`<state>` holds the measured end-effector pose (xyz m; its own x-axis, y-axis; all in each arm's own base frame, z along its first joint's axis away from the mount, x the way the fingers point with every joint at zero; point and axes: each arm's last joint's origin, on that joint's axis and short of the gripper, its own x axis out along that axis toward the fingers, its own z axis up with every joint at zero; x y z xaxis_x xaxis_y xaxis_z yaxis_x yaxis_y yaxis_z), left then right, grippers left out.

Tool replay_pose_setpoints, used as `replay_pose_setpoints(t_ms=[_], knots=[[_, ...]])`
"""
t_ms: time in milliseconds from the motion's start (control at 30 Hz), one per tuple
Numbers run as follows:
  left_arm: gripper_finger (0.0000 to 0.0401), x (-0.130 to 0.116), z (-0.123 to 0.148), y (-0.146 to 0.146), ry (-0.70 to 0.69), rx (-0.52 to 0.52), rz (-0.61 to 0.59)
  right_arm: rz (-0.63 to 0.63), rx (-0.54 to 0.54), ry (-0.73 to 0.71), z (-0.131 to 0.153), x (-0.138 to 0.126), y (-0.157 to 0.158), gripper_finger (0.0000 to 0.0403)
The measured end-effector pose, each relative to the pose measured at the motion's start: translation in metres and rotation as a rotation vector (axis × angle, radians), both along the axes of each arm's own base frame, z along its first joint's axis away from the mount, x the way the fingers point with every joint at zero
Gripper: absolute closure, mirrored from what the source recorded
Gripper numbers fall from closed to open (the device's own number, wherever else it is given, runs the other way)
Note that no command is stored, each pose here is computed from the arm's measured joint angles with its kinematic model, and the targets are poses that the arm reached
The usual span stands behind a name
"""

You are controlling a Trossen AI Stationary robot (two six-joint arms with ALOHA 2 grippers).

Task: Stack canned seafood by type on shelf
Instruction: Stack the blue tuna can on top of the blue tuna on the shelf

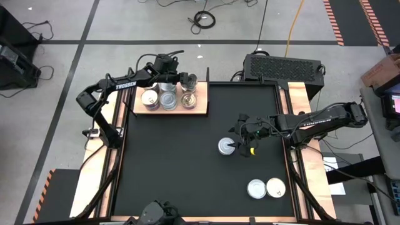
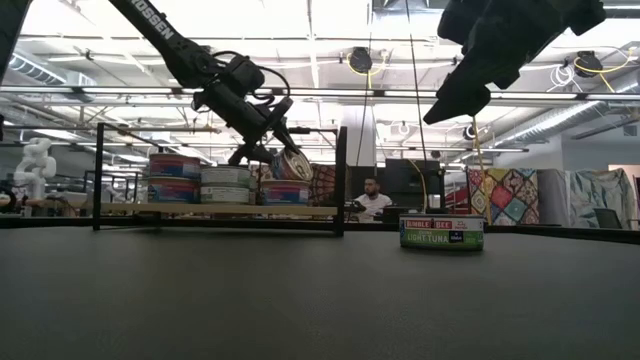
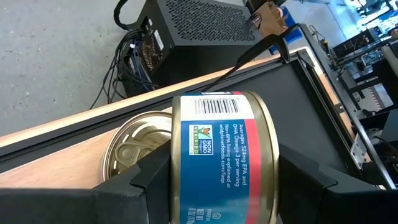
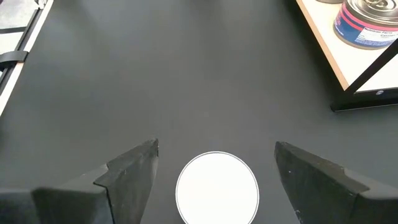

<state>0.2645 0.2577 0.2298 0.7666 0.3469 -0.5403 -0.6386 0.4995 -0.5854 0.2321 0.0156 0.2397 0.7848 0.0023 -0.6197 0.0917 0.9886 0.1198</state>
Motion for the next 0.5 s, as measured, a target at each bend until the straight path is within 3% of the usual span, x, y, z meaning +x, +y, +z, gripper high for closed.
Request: replay_pose_setpoints(t_ms=[500], knots=[[0.0182, 0.0, 0.0, 0.0, -0.005, -0.002, -0.01, 0.0, -0.004, 0.052, -0.013, 0.009, 0.001, 0.009]])
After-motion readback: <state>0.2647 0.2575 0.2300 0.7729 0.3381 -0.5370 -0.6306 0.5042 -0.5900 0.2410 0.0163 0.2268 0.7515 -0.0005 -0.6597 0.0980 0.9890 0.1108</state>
